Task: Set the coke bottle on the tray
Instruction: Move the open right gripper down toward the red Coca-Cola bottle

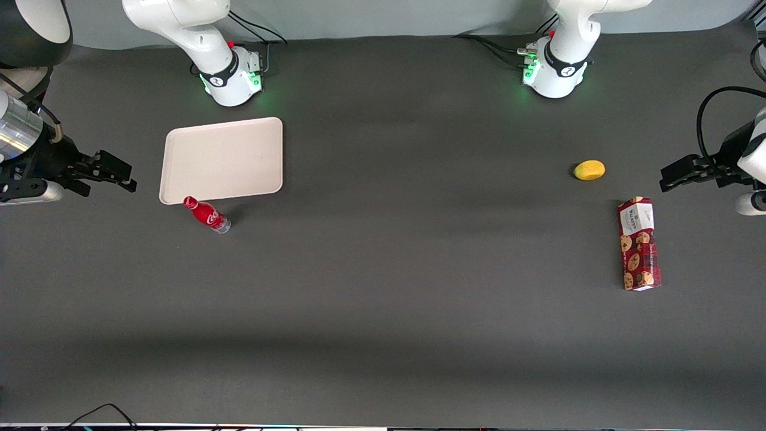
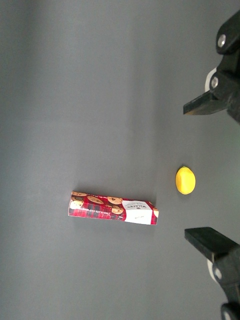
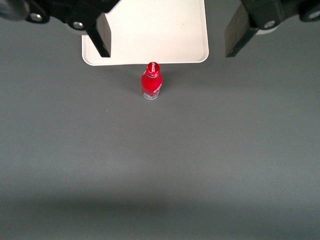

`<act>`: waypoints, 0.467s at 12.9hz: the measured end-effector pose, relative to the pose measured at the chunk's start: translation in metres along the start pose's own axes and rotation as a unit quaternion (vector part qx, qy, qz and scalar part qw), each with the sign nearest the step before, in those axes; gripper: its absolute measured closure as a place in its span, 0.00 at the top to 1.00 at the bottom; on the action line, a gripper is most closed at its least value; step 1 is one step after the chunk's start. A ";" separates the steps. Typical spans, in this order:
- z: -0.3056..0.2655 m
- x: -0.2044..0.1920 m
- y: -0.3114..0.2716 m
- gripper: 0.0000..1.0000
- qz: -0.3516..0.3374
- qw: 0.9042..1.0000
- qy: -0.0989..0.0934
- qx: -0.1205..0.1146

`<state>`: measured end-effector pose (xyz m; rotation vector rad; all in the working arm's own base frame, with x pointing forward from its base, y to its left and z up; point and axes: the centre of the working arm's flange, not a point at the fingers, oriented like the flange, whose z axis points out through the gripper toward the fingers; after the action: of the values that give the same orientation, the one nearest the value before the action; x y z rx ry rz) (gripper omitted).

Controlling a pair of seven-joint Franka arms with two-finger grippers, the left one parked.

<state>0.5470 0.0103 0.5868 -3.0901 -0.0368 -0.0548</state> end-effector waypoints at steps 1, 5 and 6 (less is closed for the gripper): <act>-0.003 0.000 0.000 1.00 -0.001 1.000 0.001 -0.004; 0.002 0.001 -0.003 1.00 -0.007 1.000 -0.007 -0.016; 0.010 0.003 -0.004 1.00 -0.009 1.000 -0.014 -0.018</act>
<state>0.5507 0.0150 0.5771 -3.1267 -0.0647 -0.0127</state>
